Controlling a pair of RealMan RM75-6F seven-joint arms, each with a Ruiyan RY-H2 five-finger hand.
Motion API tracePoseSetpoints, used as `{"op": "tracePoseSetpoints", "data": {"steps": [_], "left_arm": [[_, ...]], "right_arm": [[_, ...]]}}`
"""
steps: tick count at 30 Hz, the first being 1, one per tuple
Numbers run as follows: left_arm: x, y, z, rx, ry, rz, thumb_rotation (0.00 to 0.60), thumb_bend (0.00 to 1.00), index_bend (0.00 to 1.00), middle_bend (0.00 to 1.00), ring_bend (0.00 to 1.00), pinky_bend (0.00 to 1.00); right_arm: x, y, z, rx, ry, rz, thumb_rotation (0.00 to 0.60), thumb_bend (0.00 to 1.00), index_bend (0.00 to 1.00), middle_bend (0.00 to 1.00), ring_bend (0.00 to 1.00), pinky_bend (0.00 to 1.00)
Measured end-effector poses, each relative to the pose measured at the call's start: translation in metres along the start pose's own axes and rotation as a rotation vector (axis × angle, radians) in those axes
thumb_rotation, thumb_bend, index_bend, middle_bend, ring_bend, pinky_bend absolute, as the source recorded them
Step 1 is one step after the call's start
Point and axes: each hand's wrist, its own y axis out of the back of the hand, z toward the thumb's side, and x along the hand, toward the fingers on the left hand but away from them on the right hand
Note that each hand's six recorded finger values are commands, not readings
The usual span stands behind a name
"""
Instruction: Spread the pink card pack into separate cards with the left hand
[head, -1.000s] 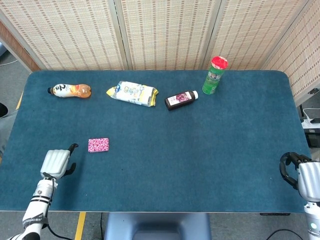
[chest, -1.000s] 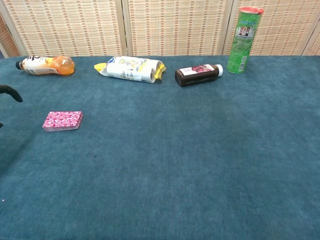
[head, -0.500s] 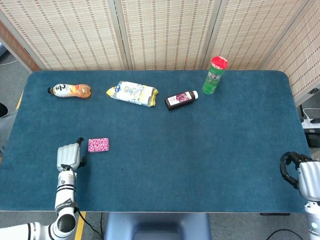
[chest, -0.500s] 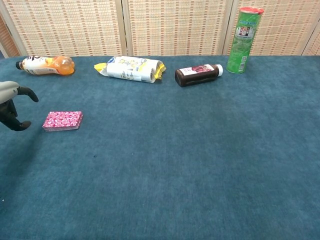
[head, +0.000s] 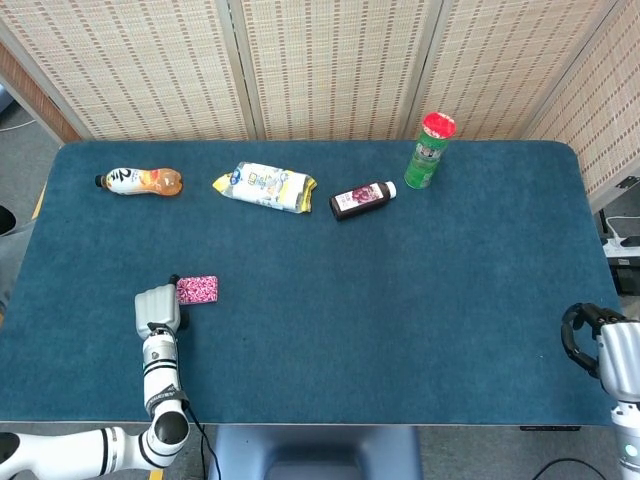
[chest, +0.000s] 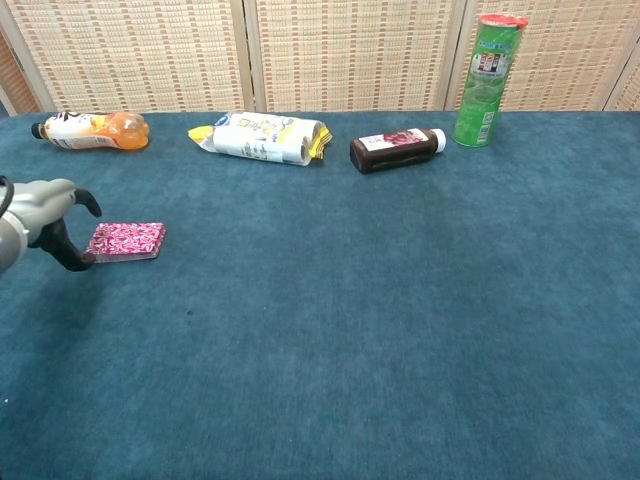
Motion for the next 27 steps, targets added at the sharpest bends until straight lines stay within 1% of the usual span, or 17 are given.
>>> {"op": "tracePoseSetpoints", "data": {"steps": [6, 11, 19, 27], "left_arm": [[0.004, -0.008, 0.008, -0.012, 0.016, -0.007, 0.6, 0.39, 0.12, 1.0, 1.0, 1.0], [0.006, -0.011, 0.016, -0.024, 0.008, 0.0, 0.6, 0.39, 0.11, 1.0, 1.0, 1.0], [0.011, -0.015, 0.022, -0.027, -0.007, 0.024, 0.6, 0.39, 0.17, 1.0, 1.0, 1.0], [0.014, -0.02, 0.025, -0.026, -0.011, 0.023, 0.6, 0.39, 0.18, 1.0, 1.0, 1.0]], "right_arm": [[-0.001, 0.001, -0.001, -0.003, -0.004, 0.002, 0.6, 0.59, 0.76, 0.62, 0.7, 0.96], [-0.001, 0.001, -0.001, -0.007, -0.005, 0.002, 0.6, 0.59, 0.76, 0.62, 0.7, 0.96], [-0.001, 0.003, -0.002, -0.013, -0.004, 0.002, 0.6, 0.59, 0.76, 0.62, 0.7, 0.96], [-0.001, 0.003, -0.002, -0.013, -0.005, 0.002, 0.6, 0.59, 0.76, 0.62, 0.7, 0.96]]}}
